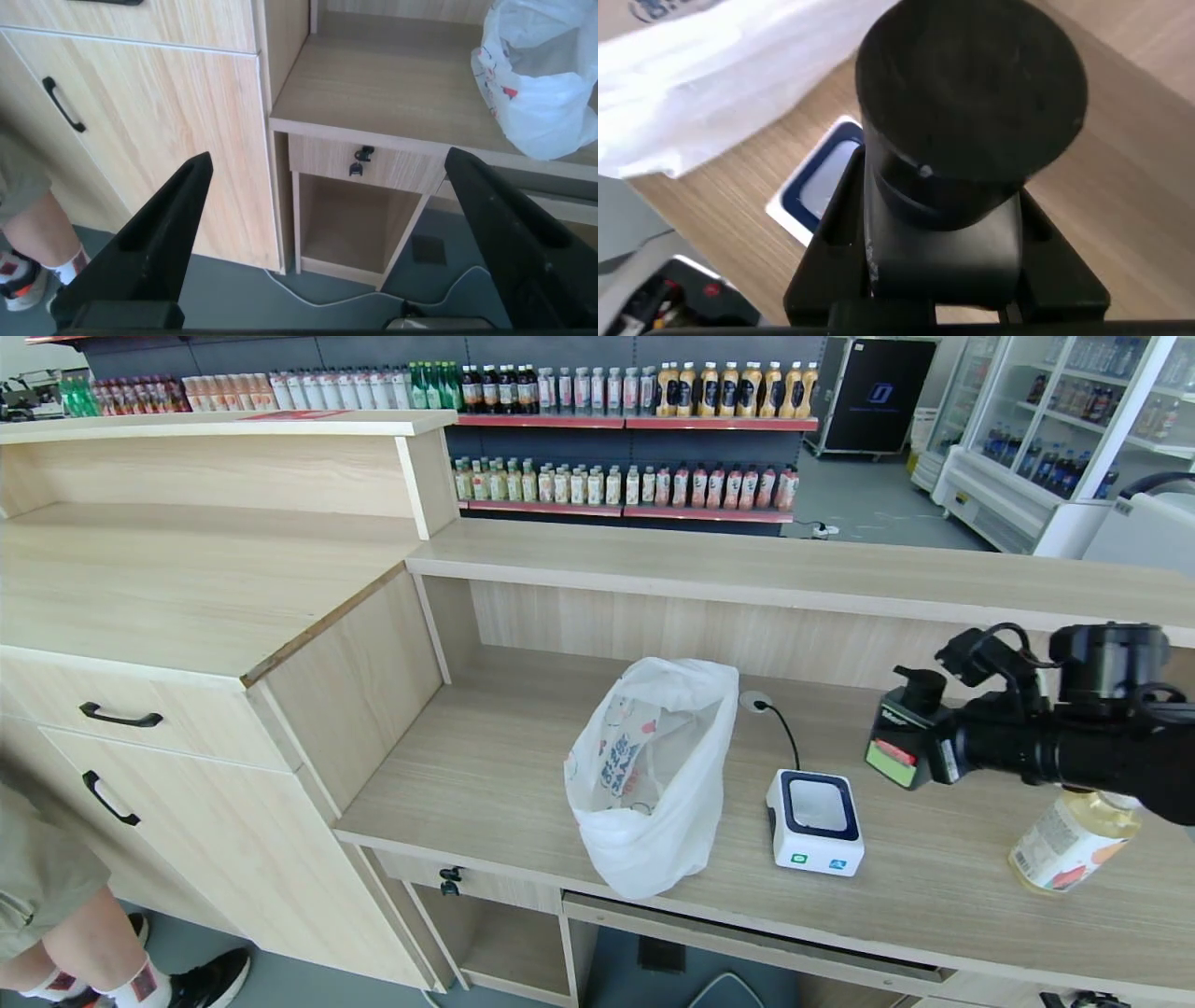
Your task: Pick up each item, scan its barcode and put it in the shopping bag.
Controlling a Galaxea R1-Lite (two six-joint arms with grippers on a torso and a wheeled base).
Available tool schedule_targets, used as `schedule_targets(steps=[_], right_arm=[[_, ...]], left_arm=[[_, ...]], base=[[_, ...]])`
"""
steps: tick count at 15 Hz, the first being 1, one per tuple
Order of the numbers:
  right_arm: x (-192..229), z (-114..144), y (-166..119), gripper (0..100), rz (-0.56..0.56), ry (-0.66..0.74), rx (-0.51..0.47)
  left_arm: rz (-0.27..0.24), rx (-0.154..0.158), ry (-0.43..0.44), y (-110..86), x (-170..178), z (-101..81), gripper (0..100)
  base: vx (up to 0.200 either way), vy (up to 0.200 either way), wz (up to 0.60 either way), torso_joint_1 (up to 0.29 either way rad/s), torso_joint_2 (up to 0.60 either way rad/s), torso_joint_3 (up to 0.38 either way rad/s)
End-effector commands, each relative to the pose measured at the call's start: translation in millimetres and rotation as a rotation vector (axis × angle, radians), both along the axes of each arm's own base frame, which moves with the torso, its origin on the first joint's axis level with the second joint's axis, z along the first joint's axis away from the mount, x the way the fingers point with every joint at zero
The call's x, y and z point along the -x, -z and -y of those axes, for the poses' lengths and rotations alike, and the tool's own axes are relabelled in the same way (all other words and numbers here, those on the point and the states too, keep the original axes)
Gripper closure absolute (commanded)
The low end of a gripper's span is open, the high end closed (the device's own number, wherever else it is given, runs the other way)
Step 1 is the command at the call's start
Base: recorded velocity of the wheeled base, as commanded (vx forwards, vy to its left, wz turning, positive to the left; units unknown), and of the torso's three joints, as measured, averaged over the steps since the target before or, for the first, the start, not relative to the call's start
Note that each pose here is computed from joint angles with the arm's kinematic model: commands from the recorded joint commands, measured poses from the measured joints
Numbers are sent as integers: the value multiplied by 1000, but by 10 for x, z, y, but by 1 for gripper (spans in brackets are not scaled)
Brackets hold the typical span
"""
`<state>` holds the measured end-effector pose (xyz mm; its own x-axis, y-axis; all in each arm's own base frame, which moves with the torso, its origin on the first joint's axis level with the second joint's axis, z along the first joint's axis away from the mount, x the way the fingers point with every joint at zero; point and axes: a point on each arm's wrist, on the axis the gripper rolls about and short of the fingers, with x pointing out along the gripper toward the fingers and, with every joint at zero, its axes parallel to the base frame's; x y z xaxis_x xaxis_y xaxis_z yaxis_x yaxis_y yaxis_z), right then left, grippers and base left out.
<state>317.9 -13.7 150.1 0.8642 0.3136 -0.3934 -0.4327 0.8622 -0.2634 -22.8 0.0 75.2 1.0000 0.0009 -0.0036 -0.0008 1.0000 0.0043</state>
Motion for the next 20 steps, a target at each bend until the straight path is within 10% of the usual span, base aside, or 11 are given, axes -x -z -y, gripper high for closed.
schedule_targets(steps=[1, 10, 14, 20], right_arm=[[563, 173, -276, 100, 140, 90, 81], [-134, -494, -881, 100, 419, 145, 46], [-543, -769, 26, 100, 140, 137, -27], [-862, -829, 633, 100, -13, 186, -131]], left_arm=[[1, 0, -1, 0, 0, 0, 0], [1, 0, -1, 0, 0, 0, 0], [1, 0, -1, 0, 0, 0, 0], [1, 0, -1, 0, 0, 0, 0]], base=[[0, 0, 0, 0, 0, 0], [0, 0, 533, 2, 1, 1], [0, 0, 150, 1, -1, 2], [0, 0, 0, 0, 0, 0]])
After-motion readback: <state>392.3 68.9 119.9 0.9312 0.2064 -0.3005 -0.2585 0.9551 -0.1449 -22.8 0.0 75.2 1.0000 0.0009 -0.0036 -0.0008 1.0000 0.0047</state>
